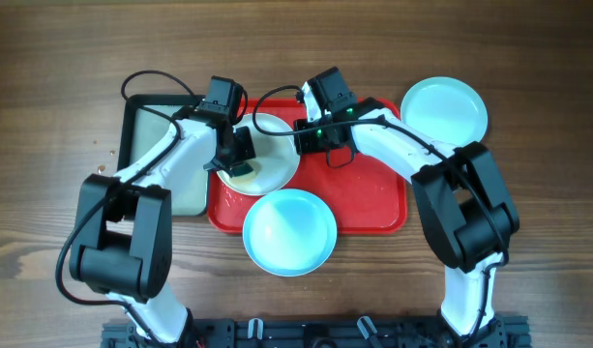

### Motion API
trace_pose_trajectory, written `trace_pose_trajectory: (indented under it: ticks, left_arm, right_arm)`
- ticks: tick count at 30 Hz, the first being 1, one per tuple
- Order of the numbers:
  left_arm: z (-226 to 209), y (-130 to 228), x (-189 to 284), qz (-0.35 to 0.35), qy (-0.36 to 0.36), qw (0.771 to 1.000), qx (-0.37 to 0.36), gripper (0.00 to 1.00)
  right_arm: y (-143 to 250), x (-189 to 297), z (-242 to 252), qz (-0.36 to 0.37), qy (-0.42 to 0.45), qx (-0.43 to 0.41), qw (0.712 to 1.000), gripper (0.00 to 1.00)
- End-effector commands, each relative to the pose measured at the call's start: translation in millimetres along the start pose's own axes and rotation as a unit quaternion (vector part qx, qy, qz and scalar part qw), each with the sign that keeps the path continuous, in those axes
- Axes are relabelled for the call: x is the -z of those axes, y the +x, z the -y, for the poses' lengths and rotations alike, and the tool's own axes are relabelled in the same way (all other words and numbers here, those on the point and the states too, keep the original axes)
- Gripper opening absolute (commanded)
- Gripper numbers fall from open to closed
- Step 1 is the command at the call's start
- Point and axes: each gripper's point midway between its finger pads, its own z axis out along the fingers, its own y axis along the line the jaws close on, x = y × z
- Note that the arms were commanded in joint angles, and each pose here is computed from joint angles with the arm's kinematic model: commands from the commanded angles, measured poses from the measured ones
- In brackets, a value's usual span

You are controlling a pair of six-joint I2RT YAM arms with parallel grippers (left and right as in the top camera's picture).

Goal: Clean dirty plates on tray and stack at the side
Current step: 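Scrub the white plate with the sponge while the right gripper holds its rim, then return the sponge to the black tray with the left gripper and release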

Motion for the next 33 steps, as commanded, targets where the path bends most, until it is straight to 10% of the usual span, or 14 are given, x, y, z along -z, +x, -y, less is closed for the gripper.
trace_pose_trajectory:
  ticks: [1,16,33]
  left_arm:
    - [12.5,19.5,-23.7,-0.043,0.022,0.999,0.018,0.04]
    - [90.3,-22.4,59.1,0.044,0.232,0.971,-0.033,0.04]
    - [-58.3,-36.9,94.6,0.105,-0.038,0.994,-0.016,0.04]
  right_arm:
    - [6.6,-6.0,-2.6,-0.012,-0.009,-0.002,1.000,0.04]
    - [5.6,-6.1,0.5,-0.009,0.000,-0.002,1.000,0.04]
    - [5.3,-6.1,1.6,-0.008,0.003,-0.001,1.000,0.04]
